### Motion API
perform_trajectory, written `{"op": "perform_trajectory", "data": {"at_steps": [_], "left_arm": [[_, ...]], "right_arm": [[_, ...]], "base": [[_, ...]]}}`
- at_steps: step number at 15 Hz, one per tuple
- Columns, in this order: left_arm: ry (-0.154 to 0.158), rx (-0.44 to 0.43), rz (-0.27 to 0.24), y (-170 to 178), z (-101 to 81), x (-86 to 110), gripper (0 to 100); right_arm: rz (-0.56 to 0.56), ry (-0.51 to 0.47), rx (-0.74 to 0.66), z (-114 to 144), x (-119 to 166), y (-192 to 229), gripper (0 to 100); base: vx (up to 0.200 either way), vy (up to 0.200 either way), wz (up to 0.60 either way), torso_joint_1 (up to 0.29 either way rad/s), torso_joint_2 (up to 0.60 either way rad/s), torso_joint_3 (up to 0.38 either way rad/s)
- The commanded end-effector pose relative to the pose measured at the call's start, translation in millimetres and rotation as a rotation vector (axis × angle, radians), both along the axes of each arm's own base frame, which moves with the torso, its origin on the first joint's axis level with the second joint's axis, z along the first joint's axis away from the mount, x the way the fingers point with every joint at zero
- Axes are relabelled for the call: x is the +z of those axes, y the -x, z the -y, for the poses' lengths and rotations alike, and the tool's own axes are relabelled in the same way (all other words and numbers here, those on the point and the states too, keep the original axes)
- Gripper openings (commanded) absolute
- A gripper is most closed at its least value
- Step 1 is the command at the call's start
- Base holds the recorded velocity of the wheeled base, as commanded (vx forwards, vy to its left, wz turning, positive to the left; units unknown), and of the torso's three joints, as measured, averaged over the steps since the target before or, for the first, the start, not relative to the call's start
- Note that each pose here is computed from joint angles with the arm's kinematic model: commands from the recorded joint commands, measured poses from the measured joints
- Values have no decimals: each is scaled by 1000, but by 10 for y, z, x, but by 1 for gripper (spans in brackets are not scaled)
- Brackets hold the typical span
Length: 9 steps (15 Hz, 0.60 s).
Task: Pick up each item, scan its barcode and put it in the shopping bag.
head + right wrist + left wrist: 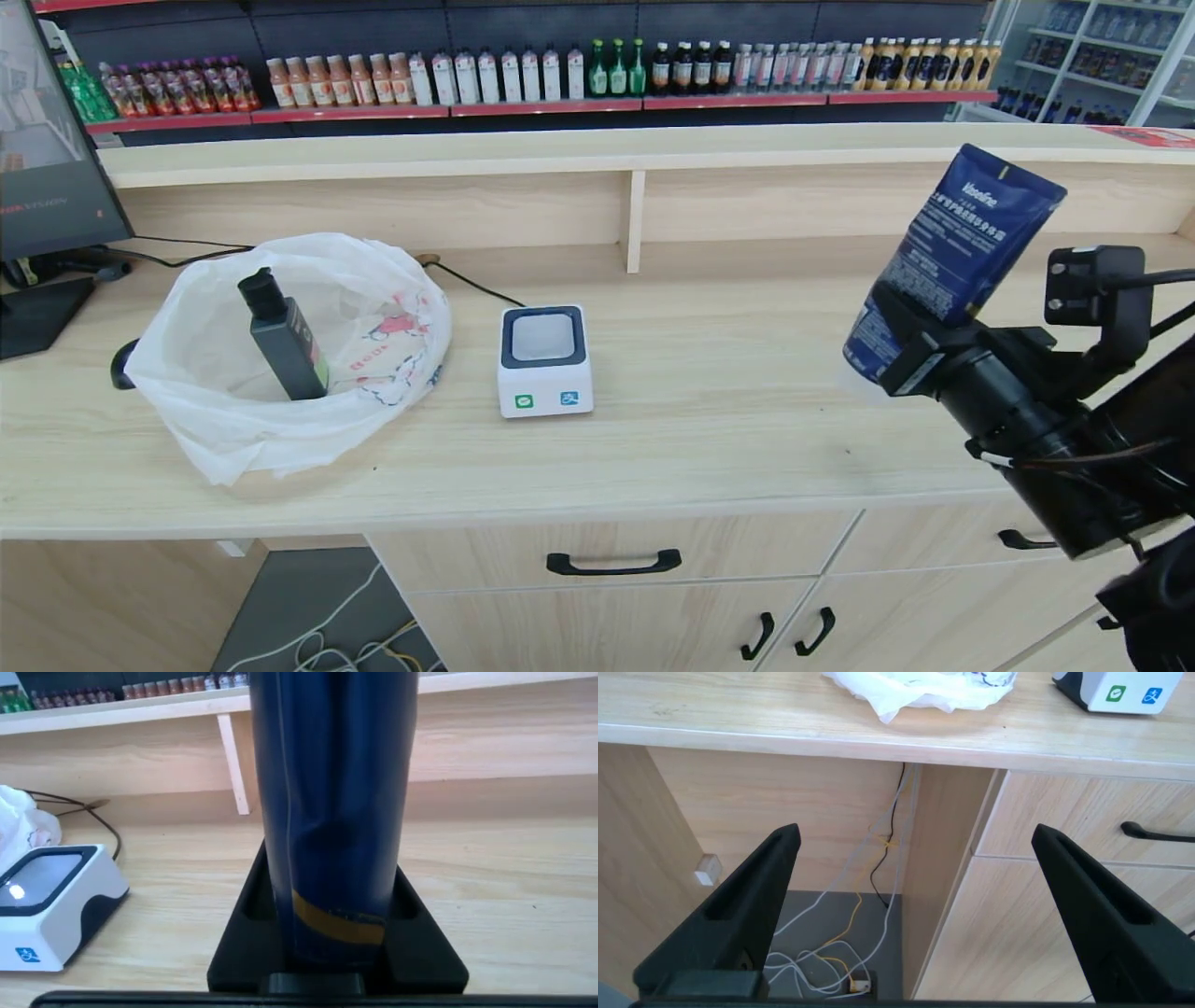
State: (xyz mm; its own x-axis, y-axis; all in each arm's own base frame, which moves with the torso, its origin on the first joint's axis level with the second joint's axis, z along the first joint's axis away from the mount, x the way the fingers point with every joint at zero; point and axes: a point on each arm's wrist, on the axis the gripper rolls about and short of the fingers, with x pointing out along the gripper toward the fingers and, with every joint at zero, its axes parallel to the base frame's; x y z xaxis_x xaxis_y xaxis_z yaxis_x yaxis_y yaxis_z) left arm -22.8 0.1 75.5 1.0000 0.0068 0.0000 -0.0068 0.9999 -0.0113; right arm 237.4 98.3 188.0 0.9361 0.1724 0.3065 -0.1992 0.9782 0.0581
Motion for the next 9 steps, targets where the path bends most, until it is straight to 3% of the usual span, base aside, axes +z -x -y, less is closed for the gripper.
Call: {"op": "perform_trajectory", "data": {"at_steps": [1,6,9], "left_arm": [[1,1,0,0,0,0,100],[1,1,0,0,0,0,100],[-1,1,0,0,0,0,100]], "right_arm": [[17,-1,41,14,53,209,0],[-52,22,136,-16,-111,535,0],[-50,34,284,-42,-134,765,0]], "base": [[0,0,0,0,0,0],[0,0,0,0,0,0],[0,0,0,0,0,0]]}}
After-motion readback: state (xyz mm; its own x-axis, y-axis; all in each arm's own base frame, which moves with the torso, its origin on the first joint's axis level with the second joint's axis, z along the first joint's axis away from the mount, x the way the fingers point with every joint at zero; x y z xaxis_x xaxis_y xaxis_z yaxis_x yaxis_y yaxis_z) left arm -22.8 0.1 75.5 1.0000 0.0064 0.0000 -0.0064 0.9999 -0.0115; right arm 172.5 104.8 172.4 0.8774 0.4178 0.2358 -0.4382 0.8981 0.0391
